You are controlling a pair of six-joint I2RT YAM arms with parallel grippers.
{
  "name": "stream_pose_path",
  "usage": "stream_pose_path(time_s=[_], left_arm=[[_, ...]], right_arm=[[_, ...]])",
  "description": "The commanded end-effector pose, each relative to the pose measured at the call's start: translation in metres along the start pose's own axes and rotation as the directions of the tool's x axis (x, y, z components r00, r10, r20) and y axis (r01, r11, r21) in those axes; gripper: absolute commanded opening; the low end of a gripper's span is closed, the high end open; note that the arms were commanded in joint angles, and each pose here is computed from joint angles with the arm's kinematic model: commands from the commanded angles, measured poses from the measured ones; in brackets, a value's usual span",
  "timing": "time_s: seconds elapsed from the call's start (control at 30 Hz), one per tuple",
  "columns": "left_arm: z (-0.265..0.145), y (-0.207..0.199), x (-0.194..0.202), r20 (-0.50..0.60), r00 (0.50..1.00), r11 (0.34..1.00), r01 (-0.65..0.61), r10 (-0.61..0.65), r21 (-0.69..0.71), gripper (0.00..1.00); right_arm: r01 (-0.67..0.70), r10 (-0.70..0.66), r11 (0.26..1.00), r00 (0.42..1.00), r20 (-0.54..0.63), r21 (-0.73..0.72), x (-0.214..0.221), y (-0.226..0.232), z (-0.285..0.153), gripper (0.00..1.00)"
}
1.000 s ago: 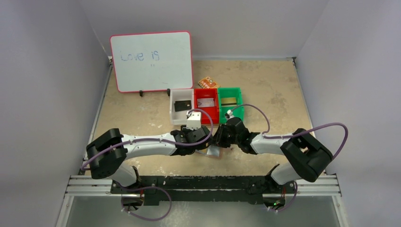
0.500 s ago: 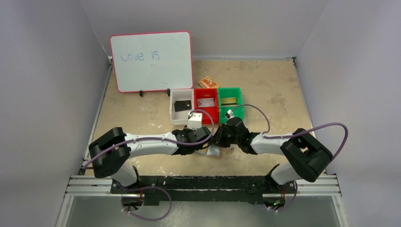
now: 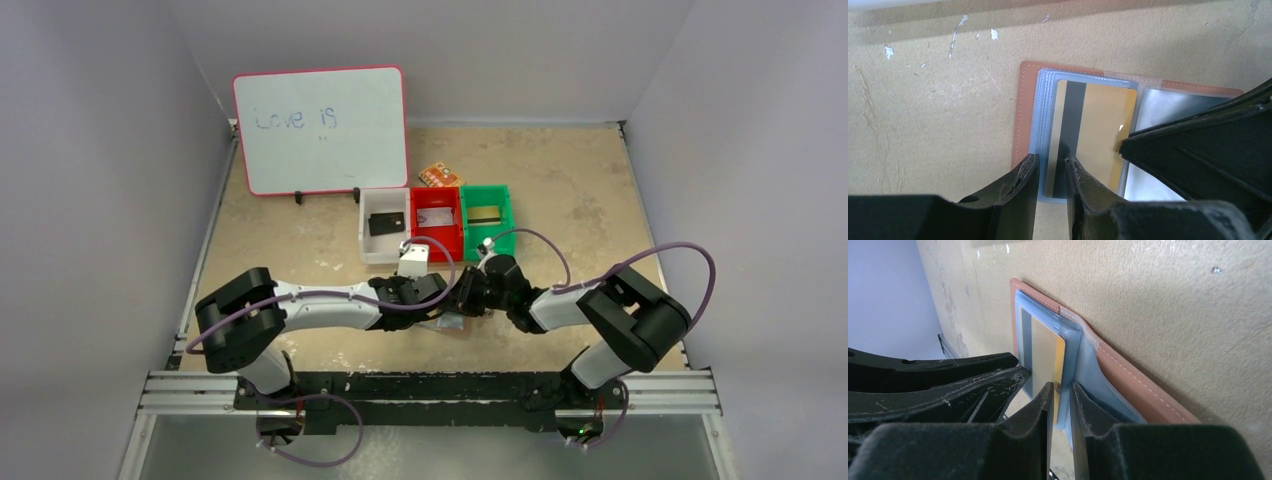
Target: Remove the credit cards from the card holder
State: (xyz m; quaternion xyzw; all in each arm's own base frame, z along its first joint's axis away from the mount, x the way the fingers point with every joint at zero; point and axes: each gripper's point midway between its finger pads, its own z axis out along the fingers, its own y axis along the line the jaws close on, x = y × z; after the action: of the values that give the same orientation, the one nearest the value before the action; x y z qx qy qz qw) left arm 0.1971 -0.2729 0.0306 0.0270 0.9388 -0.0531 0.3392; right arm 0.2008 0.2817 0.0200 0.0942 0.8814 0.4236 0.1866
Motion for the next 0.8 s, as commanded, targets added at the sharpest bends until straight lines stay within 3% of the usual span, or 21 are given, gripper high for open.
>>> stream_pose_path(time_s=[0.0,0.13,0.47,0.77], left_arm=[[0.002,-0.003,0.013,-0.022,1.0,1.0,0.014,-0.014,0.005,0.24],[0.004,-0.004,0.016,-0.028,1.0,1.0,0.011,-0.011,0.003,0.22],[0.005,-0.009,0.021,-0.044,0.999,1.0,0.01,-0.009,0.025,0.18],[0.006,-0.002,0.027,-0.045,0.998,0.999,0.037,-0.037,0.002,0.15]], right_arm=[[-0.01,0.01,0.998,1.0,-0.011,-0.064,0.004,0.009,-0.002,0.2],[-0.01,0.009,0.999,1.0,-0.007,-0.049,0.002,0.007,-0.002,0.16],[-0.011,0.009,0.993,1.0,-0.017,-0.114,0.002,0.021,-0.001,0.18],[-0.026,0.024,0.995,1.0,-0.015,-0.092,0.001,0.016,0.0,0.03]])
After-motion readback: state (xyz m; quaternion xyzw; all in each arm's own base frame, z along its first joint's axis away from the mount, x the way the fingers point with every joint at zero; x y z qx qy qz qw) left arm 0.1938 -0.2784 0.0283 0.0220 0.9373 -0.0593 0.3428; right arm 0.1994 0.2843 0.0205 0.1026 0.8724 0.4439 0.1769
